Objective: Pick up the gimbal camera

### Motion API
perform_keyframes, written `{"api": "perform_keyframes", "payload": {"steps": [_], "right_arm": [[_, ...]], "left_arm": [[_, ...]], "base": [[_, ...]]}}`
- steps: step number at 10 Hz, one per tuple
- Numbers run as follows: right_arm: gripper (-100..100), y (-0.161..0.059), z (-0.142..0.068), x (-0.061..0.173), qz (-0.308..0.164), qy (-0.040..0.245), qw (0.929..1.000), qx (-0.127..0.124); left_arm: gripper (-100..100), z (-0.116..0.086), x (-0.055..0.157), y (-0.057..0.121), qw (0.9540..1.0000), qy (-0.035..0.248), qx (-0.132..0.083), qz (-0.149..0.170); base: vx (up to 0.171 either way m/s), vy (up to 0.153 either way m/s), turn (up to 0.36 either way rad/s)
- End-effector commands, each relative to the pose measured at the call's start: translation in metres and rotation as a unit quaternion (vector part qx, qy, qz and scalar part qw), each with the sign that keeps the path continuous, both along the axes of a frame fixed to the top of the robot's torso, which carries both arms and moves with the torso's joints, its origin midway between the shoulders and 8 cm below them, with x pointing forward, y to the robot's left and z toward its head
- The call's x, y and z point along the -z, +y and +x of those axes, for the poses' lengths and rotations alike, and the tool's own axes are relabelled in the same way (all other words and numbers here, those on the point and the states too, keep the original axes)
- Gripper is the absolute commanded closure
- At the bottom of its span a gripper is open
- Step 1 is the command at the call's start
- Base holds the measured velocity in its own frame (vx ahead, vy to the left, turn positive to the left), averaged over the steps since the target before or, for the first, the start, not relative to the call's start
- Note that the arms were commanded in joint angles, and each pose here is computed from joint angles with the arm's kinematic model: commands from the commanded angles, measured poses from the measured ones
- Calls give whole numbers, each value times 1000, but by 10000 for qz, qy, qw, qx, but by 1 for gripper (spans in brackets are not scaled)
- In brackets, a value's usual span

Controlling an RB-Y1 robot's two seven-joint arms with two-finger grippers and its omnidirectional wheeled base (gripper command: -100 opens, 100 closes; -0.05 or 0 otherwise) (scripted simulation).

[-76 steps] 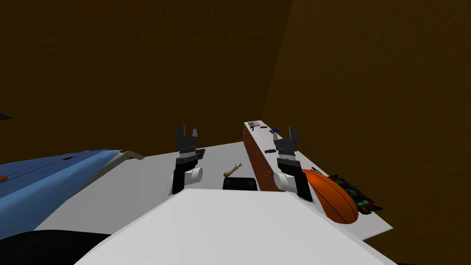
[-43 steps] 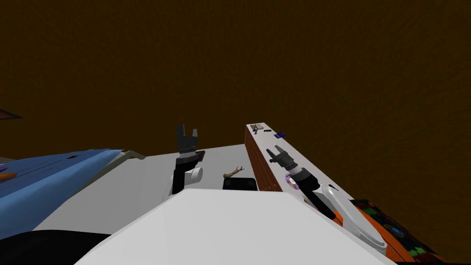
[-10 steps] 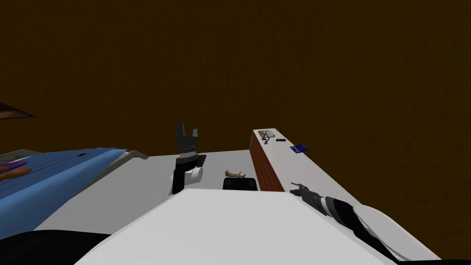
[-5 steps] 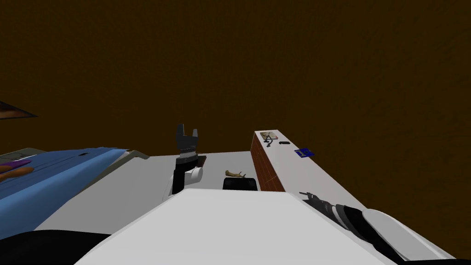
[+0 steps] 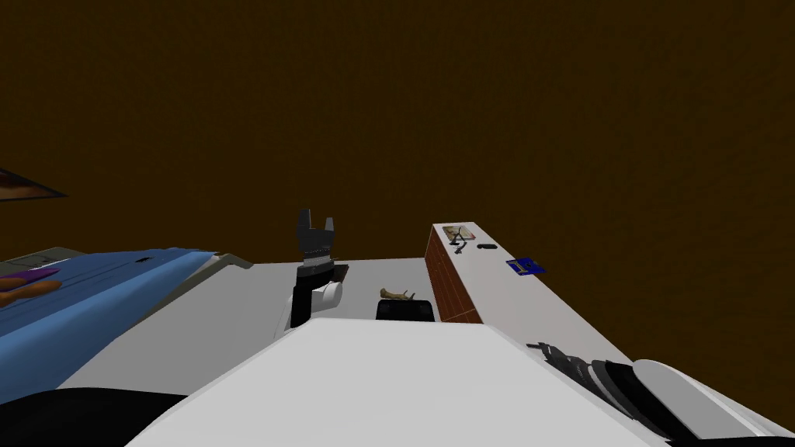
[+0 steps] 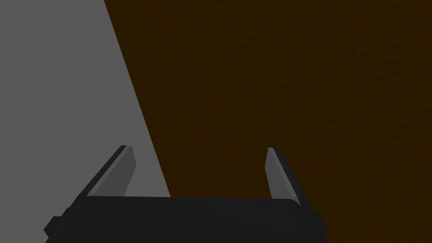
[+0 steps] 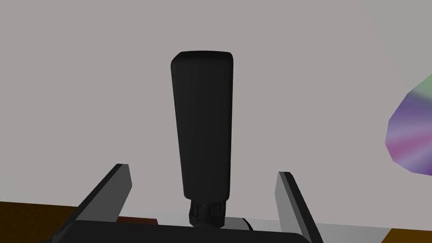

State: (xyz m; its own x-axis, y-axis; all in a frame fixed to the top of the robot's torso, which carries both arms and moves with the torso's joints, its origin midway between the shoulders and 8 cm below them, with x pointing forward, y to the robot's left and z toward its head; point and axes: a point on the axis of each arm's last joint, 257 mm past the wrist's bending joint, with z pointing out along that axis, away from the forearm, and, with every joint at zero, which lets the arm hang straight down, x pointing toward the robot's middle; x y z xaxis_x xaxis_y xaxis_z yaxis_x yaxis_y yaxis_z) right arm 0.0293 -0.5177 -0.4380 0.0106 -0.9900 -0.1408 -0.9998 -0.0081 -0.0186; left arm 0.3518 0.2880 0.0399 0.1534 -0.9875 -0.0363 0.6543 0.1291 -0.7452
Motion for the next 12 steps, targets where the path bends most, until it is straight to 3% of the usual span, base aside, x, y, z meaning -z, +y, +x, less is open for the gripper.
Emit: {"api": "perform_keyframes", "payload": {"steps": [1,2,3,5,6,7,11,12], "right_arm": [[-100,0,0,0,0,0,10000,0],[0,-1,-1,0,-5,15,10000,-17],[-100,4,-5,12,-1,7,10000,36],[-100,10,-9,25,1,5,10000,82],[-100,6,-8,19,4,12,10000,66],[100,6,-8,20,-2,4,10000,68],[100,6,-8,20,0,6,10000,66],[0,6,-8,20,-1,5,10000,67]], "left_arm": [[0,0,0,0,10000,0,0,0],[0,0,0,0,10000,0,0,0],[0,0,0,0,10000,0,0,0],[0,0,0,0,10000,0,0,0],[0,0,0,0,10000,0,0,0],[0,0,0,0,10000,0,0,0],[0,0,0,0,10000,0,0,0],[0,0,0,0,10000,0,0,0]], "base": [[30,-2,5],[7,0,0],[4,-11,61],[-5,-22,68],[-4,-12,15],[0,0,0],[0,0,0],[0,0,0]]}}
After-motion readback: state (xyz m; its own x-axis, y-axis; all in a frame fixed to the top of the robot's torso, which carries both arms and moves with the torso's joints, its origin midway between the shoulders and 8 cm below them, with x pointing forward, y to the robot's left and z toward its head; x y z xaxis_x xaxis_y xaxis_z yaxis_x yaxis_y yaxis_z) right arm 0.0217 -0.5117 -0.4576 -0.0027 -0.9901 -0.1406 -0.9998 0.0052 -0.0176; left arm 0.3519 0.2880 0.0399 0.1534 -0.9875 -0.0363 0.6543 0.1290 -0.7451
